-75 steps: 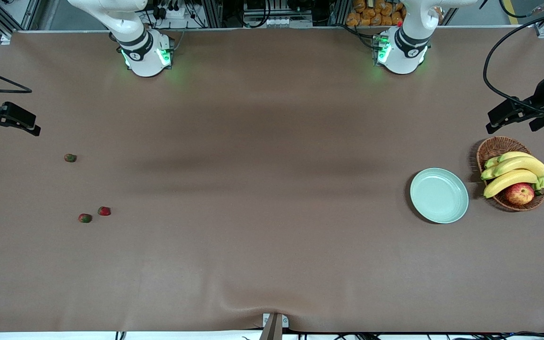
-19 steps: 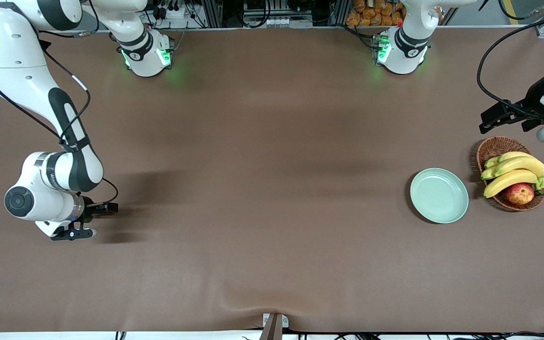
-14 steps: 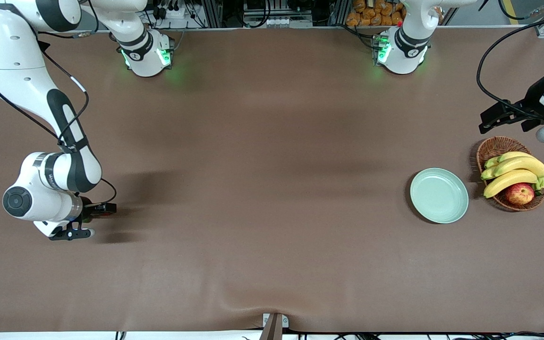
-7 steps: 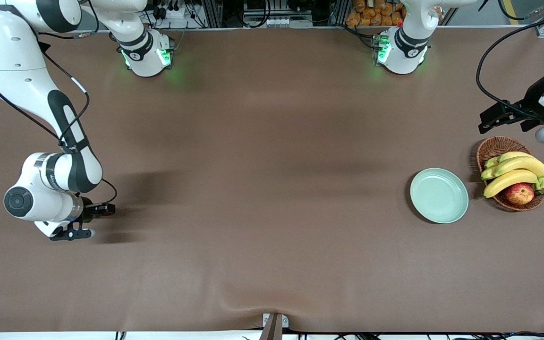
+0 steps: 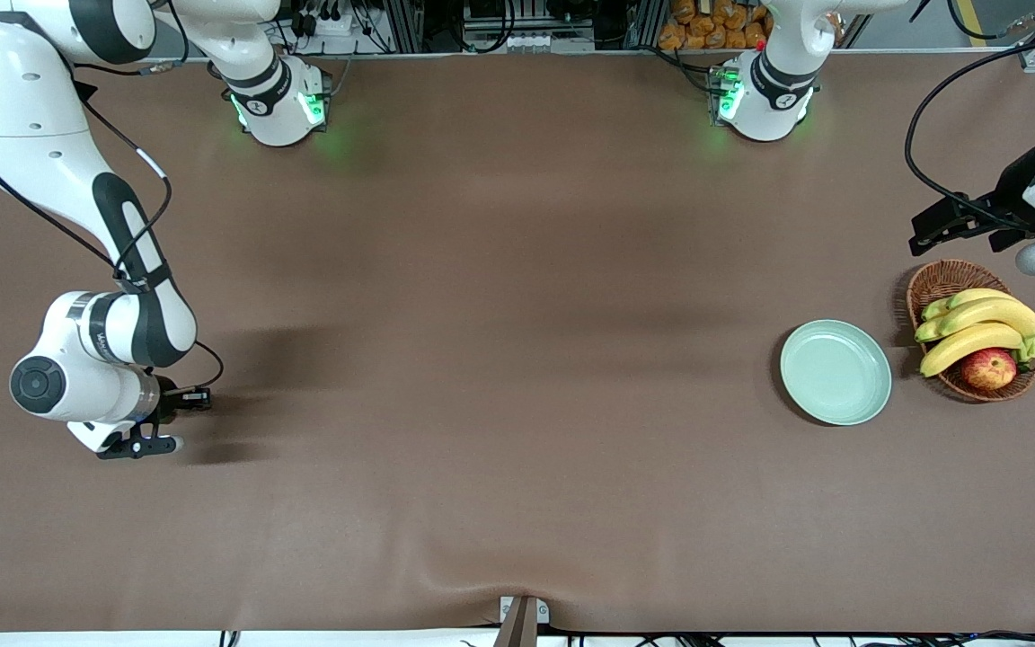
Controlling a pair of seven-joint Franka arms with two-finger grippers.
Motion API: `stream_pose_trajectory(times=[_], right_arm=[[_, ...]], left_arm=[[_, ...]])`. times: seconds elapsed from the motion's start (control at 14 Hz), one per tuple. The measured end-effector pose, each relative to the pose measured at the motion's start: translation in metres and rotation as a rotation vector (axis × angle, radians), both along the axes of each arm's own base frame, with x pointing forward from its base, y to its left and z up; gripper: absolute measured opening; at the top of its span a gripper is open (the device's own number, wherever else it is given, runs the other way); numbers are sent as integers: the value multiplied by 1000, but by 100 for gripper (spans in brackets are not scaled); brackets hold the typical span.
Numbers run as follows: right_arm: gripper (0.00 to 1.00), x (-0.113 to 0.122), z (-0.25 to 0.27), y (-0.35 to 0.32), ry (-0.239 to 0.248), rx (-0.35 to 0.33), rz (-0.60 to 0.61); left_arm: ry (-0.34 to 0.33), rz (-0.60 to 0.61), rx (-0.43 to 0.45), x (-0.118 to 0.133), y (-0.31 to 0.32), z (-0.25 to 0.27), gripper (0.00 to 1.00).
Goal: Collect all strawberries into plate
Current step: 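Carry the strawberry with the right gripper toward the table middle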
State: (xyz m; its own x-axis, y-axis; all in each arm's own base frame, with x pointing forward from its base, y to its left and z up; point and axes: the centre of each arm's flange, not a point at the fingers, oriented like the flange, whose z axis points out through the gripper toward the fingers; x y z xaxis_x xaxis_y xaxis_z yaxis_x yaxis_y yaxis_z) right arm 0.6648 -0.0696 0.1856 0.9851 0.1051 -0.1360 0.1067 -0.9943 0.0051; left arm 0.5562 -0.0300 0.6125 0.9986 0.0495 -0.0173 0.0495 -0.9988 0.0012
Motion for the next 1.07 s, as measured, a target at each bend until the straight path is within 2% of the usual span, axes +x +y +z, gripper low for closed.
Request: stream_pose_trajectory(times=[0.14, 0.29, 0.57, 0.78, 1.07], right_arm=[[33, 1, 2, 1, -4, 2, 15], [33, 8, 20, 6, -27, 7, 58], [33, 19, 102, 43, -103, 15, 182], [33, 16, 159, 115, -157, 50, 289], [33, 0, 177, 228, -185, 135, 454]], left_arm=[[0, 0, 0, 0, 0, 0, 100], [0, 0, 0, 0, 0, 0, 100], [1, -1, 0, 0, -1, 0, 100], [0, -1, 0, 0, 0, 0, 100], [0, -1, 0, 0, -1, 0, 100]])
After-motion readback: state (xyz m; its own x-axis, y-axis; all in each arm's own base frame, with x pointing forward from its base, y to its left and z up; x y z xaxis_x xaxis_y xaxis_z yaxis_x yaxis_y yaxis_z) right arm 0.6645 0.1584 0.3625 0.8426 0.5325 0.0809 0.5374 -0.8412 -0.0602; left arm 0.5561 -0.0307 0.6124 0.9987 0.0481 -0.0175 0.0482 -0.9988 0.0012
